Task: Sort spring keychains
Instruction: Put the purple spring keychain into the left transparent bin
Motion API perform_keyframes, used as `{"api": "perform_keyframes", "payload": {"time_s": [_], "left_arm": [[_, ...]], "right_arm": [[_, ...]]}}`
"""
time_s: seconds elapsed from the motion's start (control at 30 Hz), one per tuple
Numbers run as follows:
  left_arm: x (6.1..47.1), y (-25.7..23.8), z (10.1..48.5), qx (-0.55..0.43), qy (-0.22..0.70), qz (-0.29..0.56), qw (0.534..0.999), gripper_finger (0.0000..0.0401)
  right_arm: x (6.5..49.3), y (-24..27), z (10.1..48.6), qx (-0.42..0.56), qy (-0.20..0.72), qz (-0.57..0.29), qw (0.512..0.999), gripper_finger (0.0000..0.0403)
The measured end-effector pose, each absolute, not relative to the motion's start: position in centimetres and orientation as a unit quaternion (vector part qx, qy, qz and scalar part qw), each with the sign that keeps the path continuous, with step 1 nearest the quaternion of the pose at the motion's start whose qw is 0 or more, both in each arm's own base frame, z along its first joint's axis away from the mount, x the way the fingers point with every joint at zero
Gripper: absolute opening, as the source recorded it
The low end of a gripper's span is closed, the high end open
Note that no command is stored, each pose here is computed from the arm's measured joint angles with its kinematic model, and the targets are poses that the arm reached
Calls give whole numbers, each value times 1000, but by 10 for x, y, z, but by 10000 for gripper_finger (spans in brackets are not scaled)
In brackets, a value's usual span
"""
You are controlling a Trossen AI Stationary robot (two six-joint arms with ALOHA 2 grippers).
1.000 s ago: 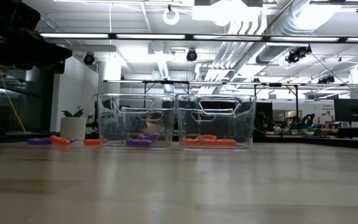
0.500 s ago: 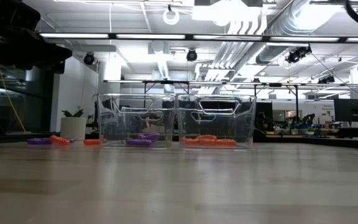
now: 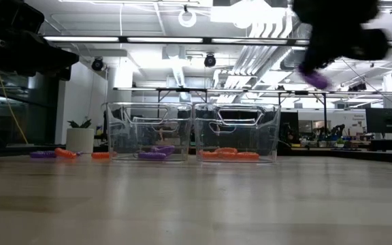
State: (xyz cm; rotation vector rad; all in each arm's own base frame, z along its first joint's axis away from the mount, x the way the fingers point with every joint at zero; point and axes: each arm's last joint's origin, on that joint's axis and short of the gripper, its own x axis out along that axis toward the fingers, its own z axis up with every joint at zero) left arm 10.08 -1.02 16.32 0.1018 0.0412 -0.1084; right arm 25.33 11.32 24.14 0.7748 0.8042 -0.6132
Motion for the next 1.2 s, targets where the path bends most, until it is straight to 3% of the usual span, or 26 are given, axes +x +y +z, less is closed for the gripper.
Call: {"api": "perform_keyframes", "payload": {"time_s": [0.33, 0.57, 0.97, 1.2], "left_arm": [[101, -10, 163, 51, 20, -54, 997, 1], [101, -10, 163, 51, 21, -54, 997, 1], [101, -10, 163, 51, 21, -54, 997, 1], [101, -10, 163, 51, 20, -54, 997, 1]], "right_arm": [[310, 41, 273, 280, 215, -222, 909, 0], [329, -14, 284, 231, 157, -173, 945, 1], [369, -71, 246, 143, 112, -32, 983, 1], [383, -88, 213, 151, 116, -17, 982, 1]]}}
